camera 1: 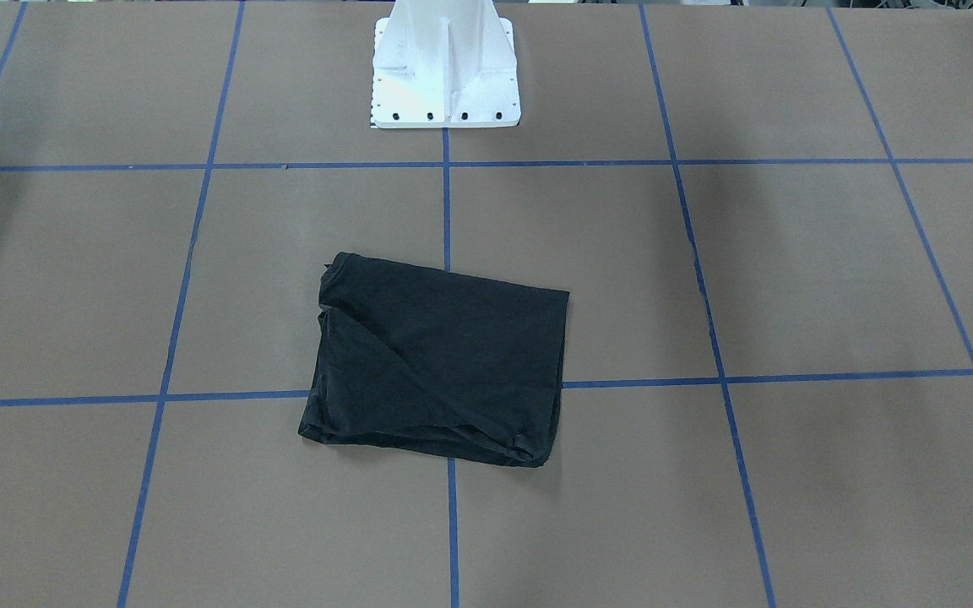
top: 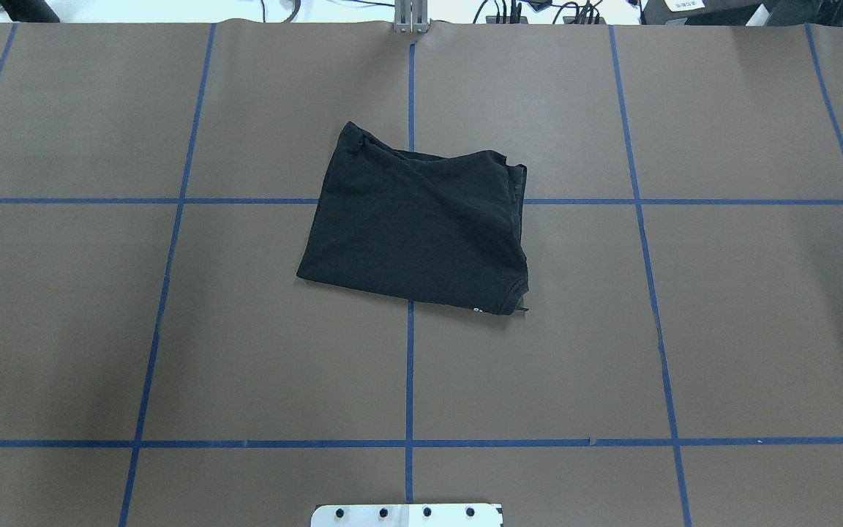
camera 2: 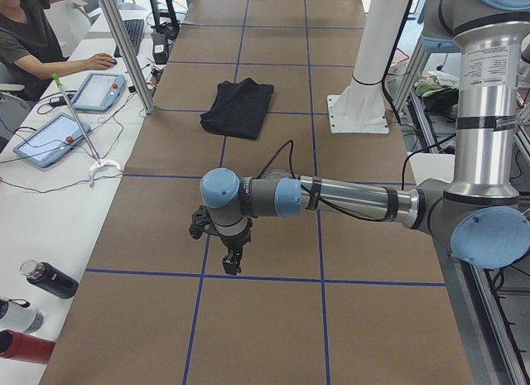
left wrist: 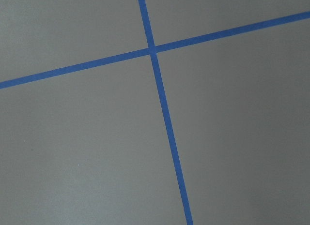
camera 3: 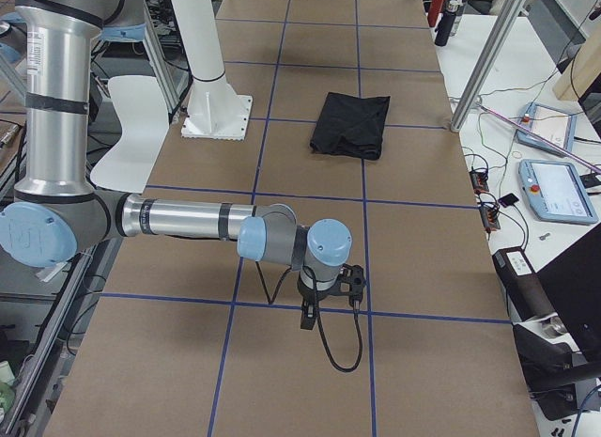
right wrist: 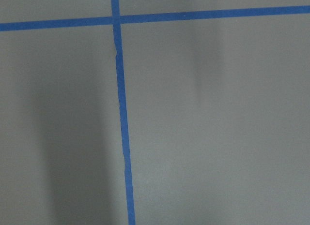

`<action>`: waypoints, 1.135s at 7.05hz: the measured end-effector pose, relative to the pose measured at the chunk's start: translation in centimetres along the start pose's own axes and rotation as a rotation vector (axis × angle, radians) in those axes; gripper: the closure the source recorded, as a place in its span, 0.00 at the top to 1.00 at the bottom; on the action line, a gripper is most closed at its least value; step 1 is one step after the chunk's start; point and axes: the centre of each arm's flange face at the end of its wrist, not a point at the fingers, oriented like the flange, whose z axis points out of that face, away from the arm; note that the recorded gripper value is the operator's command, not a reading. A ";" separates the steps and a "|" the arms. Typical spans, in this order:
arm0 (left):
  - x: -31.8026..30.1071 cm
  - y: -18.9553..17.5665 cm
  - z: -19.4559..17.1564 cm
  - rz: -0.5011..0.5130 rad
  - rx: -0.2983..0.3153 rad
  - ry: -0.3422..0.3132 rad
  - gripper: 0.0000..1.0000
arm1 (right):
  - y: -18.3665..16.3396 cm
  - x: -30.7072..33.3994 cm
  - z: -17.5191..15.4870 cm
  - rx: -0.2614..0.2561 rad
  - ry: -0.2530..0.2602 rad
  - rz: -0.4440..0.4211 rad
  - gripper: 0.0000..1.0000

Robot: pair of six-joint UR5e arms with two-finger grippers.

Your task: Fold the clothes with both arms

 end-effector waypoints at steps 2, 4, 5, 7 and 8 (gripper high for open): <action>0.0 -0.1 -0.1 0.001 0.001 0.000 1.00 | 0.0 0.0 -0.1 0.001 0.000 -0.001 1.00; 0.1 -0.2 -0.1 0.003 0.002 -0.001 1.00 | -0.1 -0.1 -0.1 0.002 0.000 -0.001 1.00; 0.1 -0.2 -0.1 0.004 0.003 -0.001 1.00 | -0.1 -0.1 -0.1 0.002 0.000 -0.001 1.00; 0.2 -0.4 -0.3 0.007 0.006 -0.004 1.00 | -0.1 -0.1 -0.1 0.002 0.000 -0.001 1.00; 0.2 -0.5 -0.4 0.009 0.007 -0.006 1.00 | -0.1 -0.1 -0.2 0.003 -0.001 -0.002 1.00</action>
